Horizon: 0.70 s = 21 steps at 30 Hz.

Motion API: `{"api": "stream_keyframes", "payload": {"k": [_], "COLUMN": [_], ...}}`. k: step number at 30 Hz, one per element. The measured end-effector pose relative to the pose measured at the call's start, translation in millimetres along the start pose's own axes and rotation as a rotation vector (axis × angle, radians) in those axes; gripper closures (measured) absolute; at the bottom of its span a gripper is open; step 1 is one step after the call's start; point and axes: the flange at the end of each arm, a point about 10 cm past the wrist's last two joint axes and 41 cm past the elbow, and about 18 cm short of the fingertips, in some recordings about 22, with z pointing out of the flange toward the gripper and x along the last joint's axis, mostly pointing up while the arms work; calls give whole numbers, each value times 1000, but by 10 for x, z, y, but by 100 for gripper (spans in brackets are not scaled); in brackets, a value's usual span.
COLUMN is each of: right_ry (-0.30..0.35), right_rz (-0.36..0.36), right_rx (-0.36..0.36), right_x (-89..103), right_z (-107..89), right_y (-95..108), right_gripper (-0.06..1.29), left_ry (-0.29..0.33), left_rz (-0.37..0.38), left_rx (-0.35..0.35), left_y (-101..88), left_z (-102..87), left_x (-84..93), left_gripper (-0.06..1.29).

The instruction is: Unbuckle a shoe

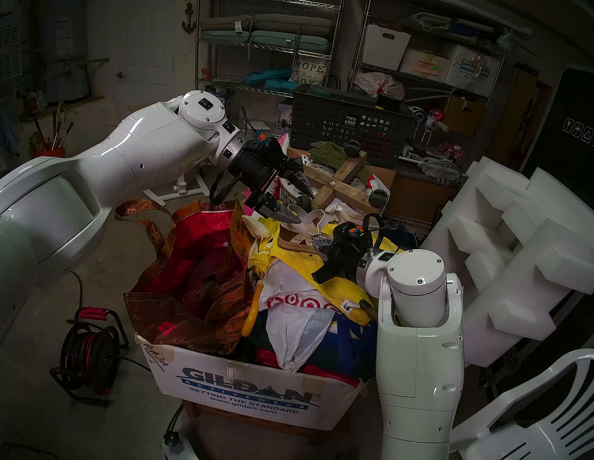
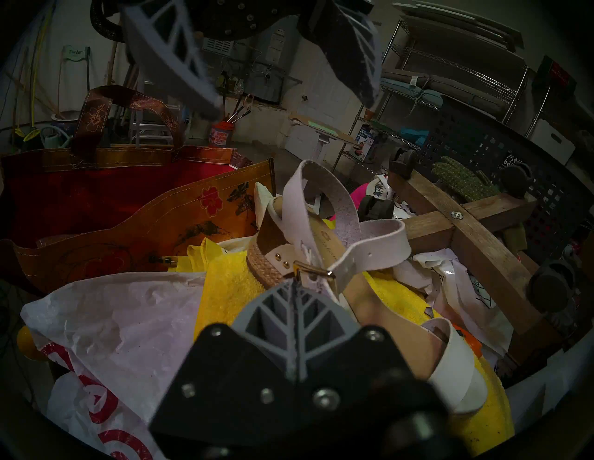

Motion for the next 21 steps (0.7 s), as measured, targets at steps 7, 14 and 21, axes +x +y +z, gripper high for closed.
{"api": "stream_keyframes", "payload": {"k": [7, 14, 21], "right_ry": [0, 0, 0], "right_rz": [0, 0, 0], "right_rx": [0, 0, 0], "right_x": [0, -1, -1], "right_z": [0, 1, 1], "right_y": [0, 0, 0], "right_gripper": [125, 125, 125], "left_ry": [-58, -108, -146], "left_rz": [51, 133, 227], "left_rx": [-20, -55, -70], "left_y": [-64, -109, -169], "left_z": [65, 143, 217], "left_x": [6, 70, 124], "left_gripper": [61, 62, 42]}}
